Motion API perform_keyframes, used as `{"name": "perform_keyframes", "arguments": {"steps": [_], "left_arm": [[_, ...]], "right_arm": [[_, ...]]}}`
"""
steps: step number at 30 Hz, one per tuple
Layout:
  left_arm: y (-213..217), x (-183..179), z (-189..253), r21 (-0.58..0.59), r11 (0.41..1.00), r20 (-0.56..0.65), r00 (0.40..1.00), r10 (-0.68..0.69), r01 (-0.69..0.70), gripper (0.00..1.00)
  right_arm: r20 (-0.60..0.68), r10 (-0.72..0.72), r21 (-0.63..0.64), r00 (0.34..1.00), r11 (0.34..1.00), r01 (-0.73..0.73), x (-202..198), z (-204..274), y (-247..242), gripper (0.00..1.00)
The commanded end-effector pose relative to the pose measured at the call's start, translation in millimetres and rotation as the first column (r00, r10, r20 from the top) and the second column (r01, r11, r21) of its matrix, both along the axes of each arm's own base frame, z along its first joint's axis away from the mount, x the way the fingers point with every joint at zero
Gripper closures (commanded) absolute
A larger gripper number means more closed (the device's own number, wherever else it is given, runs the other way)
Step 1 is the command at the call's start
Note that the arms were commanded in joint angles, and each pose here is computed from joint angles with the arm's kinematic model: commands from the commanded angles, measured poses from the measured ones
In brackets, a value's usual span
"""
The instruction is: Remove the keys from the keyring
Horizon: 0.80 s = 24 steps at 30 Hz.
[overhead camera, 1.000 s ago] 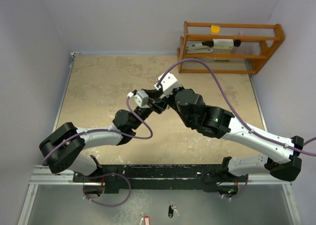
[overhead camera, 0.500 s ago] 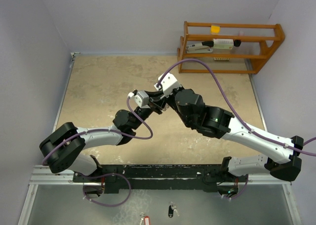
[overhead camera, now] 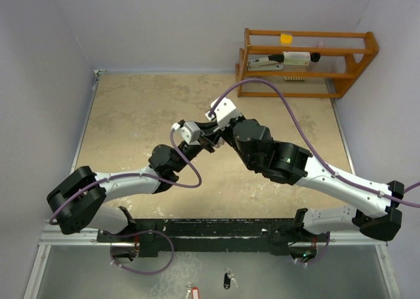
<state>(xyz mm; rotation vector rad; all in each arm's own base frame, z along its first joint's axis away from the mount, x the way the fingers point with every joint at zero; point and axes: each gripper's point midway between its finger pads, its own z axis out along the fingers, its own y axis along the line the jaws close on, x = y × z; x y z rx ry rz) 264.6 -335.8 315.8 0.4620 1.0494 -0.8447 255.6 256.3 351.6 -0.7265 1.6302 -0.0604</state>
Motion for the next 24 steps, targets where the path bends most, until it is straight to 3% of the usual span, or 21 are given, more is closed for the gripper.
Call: {"name": "perform_keyframes", "arguments": {"steps": [1, 5, 8, 24], "left_arm": [[9.2, -3.7, 29.1, -0.051, 0.998, 0.062, 0.998, 0.027, -0.024, 0.91], [8.0, -5.8, 31.6, -0.075, 0.997, 0.06, 0.998, 0.009, -0.005, 0.8], [6.8, -6.8, 33.3, -0.094, 0.996, 0.058, 0.998, -0.004, 0.009, 0.77], [-0.9, -7.7, 33.9, -0.108, 0.993, 0.067, 0.997, -0.036, 0.043, 0.81]], "right_arm": [[0.043, -0.031, 0.096, 0.999, 0.995, 0.027, -1.3, 27.7, -7.9, 1.0], [0.038, -0.026, 0.097, 0.999, 0.995, 0.022, -1.6, 25.9, -6.9, 1.0], [0.038, -0.024, 0.096, 0.999, 0.995, 0.02, -2.3, 25.8, -6.8, 1.0], [0.037, -0.019, 0.099, 0.999, 0.995, 0.015, -3.0, 24.3, -6.2, 1.0]]}}
